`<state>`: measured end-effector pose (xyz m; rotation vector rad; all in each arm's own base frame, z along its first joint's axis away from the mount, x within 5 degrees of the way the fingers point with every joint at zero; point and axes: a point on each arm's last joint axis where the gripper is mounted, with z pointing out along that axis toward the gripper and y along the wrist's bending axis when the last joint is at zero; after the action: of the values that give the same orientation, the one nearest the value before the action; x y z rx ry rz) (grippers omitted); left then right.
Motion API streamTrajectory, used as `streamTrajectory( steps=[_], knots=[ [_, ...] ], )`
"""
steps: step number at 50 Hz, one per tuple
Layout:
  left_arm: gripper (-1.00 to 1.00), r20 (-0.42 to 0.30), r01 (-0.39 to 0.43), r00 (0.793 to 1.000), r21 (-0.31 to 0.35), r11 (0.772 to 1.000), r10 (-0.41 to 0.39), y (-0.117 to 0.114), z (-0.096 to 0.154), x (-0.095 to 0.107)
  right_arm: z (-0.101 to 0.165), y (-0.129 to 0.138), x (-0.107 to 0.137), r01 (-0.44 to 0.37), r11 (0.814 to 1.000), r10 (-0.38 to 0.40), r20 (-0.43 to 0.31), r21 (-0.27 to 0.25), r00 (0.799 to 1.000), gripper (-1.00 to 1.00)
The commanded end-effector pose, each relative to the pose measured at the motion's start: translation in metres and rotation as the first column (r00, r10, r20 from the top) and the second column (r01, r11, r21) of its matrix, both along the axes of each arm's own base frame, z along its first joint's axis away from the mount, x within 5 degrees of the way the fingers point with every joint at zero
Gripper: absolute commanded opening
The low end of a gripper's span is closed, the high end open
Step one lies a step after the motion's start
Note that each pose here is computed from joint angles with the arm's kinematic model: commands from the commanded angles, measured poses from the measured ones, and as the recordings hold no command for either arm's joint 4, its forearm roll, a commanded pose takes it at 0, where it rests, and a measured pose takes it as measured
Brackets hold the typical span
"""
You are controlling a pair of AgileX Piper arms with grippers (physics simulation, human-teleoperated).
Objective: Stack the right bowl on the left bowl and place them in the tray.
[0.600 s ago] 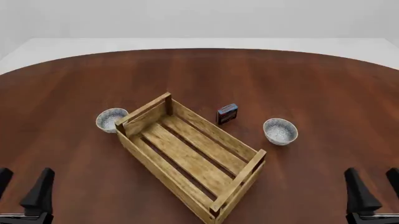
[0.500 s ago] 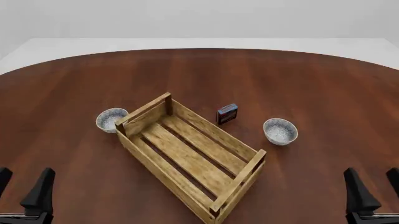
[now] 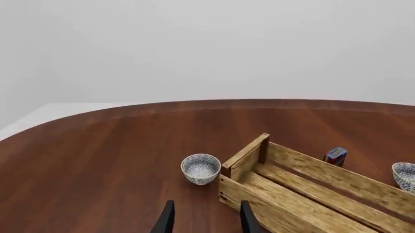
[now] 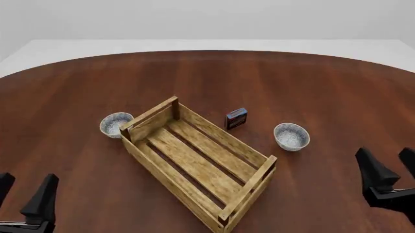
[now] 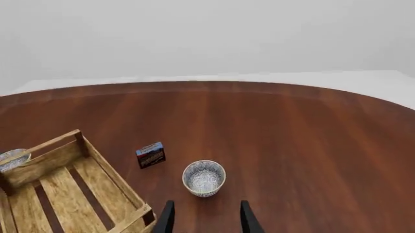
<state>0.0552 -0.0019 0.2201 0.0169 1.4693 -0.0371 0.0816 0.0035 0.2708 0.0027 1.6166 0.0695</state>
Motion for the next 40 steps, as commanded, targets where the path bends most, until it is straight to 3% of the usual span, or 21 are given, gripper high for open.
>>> streamTrajectory(
  steps=[1,3,4,8,11,23,32,40],
  knots=[
    [1.00,0.005,0.011,1.000,-0.008,1.000,-0.011,-0.001,0.004,-0.001,0.028,0.004,0.031,-0.025,0.999,0.022,-0.117,-0.025,0.993,1.00],
    [1.00,0.006,0.011,1.000,-0.009,1.000,-0.011,-0.001,0.004,-0.001,0.033,0.004,0.035,-0.022,1.000,0.020,-0.136,-0.010,0.991,1.00],
    [1.00,0.006,0.011,1.000,-0.011,1.000,-0.011,0.000,0.004,-0.001,0.036,0.004,0.040,-0.025,0.999,0.020,-0.155,-0.034,0.988,1.00],
    [1.00,-0.014,0.008,1.000,-0.033,0.999,-0.009,0.000,0.001,0.001,0.045,0.004,0.055,-0.021,0.999,0.010,-0.215,-0.048,0.977,1.00],
    [1.00,-0.006,0.009,1.000,-0.018,1.000,-0.009,0.000,0.008,0.000,0.051,0.005,0.064,-0.017,1.000,0.011,-0.258,-0.021,0.966,1.00],
    [1.00,-0.015,0.013,1.000,-0.027,1.000,-0.013,-0.001,0.009,-0.002,0.081,0.005,0.095,-0.022,0.999,0.004,-0.353,-0.046,0.936,1.00],
    [1.00,-0.018,0.012,1.000,-0.031,0.999,-0.012,0.000,0.003,0.000,0.085,0.010,0.123,-0.029,0.999,0.018,-0.432,-0.019,0.902,1.00],
    [1.00,-0.024,0.020,0.999,-0.024,0.999,-0.021,-0.001,0.004,-0.001,0.075,0.009,0.149,-0.029,0.999,0.005,-0.494,-0.041,0.870,1.00]
  ],
)
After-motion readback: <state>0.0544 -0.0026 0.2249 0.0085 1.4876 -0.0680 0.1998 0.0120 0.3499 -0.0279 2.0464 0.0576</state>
